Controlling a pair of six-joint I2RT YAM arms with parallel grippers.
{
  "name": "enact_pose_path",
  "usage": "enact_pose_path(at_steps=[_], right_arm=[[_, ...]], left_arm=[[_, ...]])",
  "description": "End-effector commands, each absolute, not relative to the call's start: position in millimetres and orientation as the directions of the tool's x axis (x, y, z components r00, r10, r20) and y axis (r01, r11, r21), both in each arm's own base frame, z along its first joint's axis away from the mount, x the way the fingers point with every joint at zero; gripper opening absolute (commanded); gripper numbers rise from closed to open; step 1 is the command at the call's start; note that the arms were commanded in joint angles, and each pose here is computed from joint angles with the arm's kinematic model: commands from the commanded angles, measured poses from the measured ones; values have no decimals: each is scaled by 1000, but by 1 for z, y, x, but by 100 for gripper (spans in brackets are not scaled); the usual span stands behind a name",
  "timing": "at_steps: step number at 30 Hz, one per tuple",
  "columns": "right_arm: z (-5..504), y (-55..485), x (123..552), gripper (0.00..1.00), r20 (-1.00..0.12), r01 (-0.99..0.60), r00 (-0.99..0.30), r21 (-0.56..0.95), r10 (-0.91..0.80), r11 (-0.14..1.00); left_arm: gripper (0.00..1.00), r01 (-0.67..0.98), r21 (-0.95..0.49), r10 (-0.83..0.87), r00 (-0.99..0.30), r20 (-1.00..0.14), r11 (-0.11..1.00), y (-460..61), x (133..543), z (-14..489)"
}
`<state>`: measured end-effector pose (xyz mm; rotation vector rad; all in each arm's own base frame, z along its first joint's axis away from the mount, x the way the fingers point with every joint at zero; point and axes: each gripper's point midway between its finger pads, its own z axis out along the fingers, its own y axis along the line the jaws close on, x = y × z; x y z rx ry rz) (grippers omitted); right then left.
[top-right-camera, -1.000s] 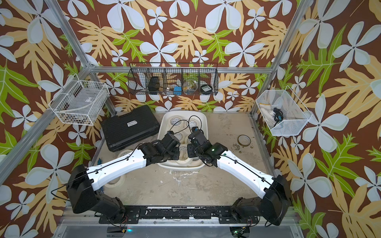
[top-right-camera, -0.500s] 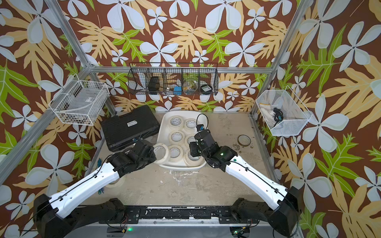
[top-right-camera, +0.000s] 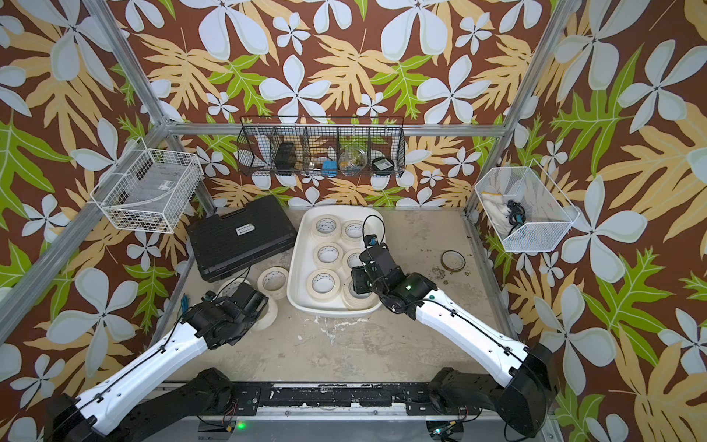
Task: Take out the art tape in the storage box
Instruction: Place the art tape at the center of the board.
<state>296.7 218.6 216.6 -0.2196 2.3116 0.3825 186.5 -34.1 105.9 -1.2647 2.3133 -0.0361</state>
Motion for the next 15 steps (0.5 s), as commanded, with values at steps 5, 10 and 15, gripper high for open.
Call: enact_pose_path(at_steps=[5, 10, 15], right_arm=[[216, 215, 301, 56, -732, -260, -681, 203, -30, 944], [214, 213, 303, 55, -729, -256, -684, 204, -28, 945], [210, 211, 303, 55, -723, -252, -690, 207, -25, 945]], left_arm=[[0, -859, -282, -861, -292, -416, 428, -9, 165, 74], [0, -876, -244, -861, -293, -416, 416, -4, 158, 57], [0, -891, -197, -856, -299, -422, 408, 1, 154, 45]])
